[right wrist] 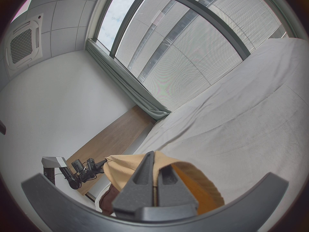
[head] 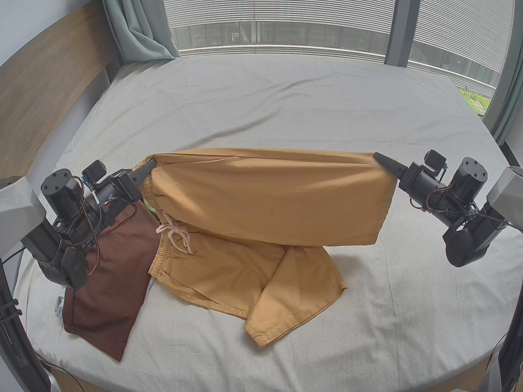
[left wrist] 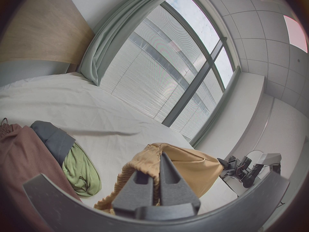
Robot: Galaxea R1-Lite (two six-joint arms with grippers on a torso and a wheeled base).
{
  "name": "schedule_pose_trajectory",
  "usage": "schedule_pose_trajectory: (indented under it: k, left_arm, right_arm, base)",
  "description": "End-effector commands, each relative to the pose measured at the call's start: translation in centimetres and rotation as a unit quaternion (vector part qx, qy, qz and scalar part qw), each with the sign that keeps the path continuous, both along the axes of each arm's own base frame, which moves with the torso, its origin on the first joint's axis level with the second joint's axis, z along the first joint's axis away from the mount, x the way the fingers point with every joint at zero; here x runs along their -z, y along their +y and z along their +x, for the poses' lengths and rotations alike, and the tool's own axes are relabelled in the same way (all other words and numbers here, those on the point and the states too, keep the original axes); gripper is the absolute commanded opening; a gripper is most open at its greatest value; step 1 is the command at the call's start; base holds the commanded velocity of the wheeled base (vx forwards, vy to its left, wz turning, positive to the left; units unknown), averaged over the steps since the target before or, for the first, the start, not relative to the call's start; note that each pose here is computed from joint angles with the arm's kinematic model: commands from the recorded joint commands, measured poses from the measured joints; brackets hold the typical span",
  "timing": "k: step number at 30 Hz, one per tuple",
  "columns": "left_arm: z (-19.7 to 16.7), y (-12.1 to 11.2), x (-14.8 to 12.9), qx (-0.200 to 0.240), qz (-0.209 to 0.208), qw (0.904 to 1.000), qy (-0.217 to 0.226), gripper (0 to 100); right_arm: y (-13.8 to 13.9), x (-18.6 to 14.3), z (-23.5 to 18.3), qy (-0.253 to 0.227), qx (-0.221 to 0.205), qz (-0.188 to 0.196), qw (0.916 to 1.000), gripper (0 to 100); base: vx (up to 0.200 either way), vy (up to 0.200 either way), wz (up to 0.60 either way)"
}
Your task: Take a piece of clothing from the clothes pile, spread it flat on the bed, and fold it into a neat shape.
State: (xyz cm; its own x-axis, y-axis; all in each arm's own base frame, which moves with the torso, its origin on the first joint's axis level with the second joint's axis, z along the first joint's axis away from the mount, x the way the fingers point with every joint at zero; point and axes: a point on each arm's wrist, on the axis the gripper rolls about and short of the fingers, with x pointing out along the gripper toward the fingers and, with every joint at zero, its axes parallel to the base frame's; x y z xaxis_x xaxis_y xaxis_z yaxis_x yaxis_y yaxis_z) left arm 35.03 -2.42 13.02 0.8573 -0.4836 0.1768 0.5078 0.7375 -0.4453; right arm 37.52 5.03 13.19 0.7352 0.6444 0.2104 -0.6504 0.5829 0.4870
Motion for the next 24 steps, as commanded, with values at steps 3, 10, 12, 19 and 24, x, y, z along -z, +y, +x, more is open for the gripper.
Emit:
schedule_pose_trajectory:
  k: [3,10,12,19,24]
  left_arm:
    - [2.0,-0.5,1.3,-0.002,-0.011,0.9999,0.006,0]
    - [4.1,-0.9,2.8,-0.012,-0.014,0.9998,0.007,0]
    - [4.5,-0.9,2.9,-0.012,-0.015,0.9998,0.005,0]
    - [5.5,-0.9,3.1,-0.009,-0.036,0.9993,0.006,0]
    - [6.5,-0.9,3.9,-0.019,-0.046,0.9987,0.009,0]
  right_arm:
    - [0.1,1.6,1.7,0.008,0.001,-0.001,1.0,0]
    - [0.3,2.0,3.2,-0.004,0.001,0.0,1.0,0]
    - [0.3,2.2,3.6,-0.007,0.001,0.001,1.0,0]
    - [0.5,2.7,5.3,-0.022,0.001,0.002,0.9998,0]
    - [0.6,3.7,6.1,-0.021,0.001,0.002,0.9998,0]
  base:
    - [0.0,0.0,0.0]
    - [0.0,0.0,0.0]
    - [0.0,0.0,0.0]
    - [0.0,0.0,0.0]
    - [0.0,0.0,0.0]
